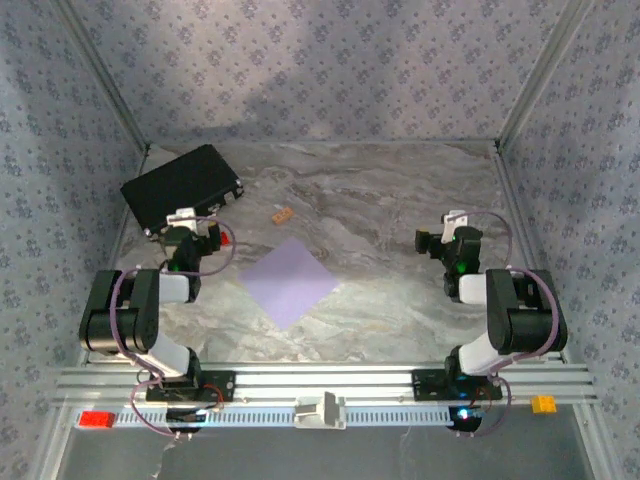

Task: Fold a paper plane with a square sheet of paper (pick it up from the middle)
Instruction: Move the square sheet of paper to the center of the table.

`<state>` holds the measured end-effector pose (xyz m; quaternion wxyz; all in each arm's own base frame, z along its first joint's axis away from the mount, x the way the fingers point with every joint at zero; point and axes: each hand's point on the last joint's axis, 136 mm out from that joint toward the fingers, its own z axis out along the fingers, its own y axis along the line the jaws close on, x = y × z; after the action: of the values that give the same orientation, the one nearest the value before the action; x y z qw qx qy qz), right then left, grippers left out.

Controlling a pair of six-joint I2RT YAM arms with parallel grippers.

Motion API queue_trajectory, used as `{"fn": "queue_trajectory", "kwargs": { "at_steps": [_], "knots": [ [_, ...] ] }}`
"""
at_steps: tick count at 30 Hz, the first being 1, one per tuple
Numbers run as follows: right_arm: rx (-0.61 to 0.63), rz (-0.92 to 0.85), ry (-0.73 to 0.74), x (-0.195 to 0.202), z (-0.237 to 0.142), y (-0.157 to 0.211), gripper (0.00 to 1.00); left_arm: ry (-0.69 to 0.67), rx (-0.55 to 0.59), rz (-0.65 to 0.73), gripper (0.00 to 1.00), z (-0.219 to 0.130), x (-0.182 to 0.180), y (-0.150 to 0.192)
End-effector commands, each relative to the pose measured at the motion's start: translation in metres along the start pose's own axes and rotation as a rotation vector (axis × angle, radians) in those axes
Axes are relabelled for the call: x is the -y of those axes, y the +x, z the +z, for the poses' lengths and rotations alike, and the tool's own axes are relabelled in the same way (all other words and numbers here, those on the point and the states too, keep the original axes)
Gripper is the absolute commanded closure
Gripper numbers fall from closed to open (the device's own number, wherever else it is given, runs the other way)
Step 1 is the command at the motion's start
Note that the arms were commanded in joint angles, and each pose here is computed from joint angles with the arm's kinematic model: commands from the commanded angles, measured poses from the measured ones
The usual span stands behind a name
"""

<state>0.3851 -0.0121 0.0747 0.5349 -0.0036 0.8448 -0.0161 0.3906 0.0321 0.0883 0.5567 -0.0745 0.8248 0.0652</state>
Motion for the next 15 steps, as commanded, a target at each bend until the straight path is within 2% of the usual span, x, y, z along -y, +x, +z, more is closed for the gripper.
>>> {"fn": "queue_trajectory", "kwargs": {
  "at_steps": [1, 15],
  "knots": [
    [0.025, 0.002, -0.001, 0.0008, 0.0021, -0.0102, 0.01, 0.011, 0.009, 0.007, 0.0, 0.0015, 0.0042, -0.0036],
    [0.024, 0.007, -0.004, 0.0017, 0.0022, -0.0099, 0.01, 0.011, 0.01, 0.005, 0.0, 0.0015, 0.004, -0.004]
  ]
}}
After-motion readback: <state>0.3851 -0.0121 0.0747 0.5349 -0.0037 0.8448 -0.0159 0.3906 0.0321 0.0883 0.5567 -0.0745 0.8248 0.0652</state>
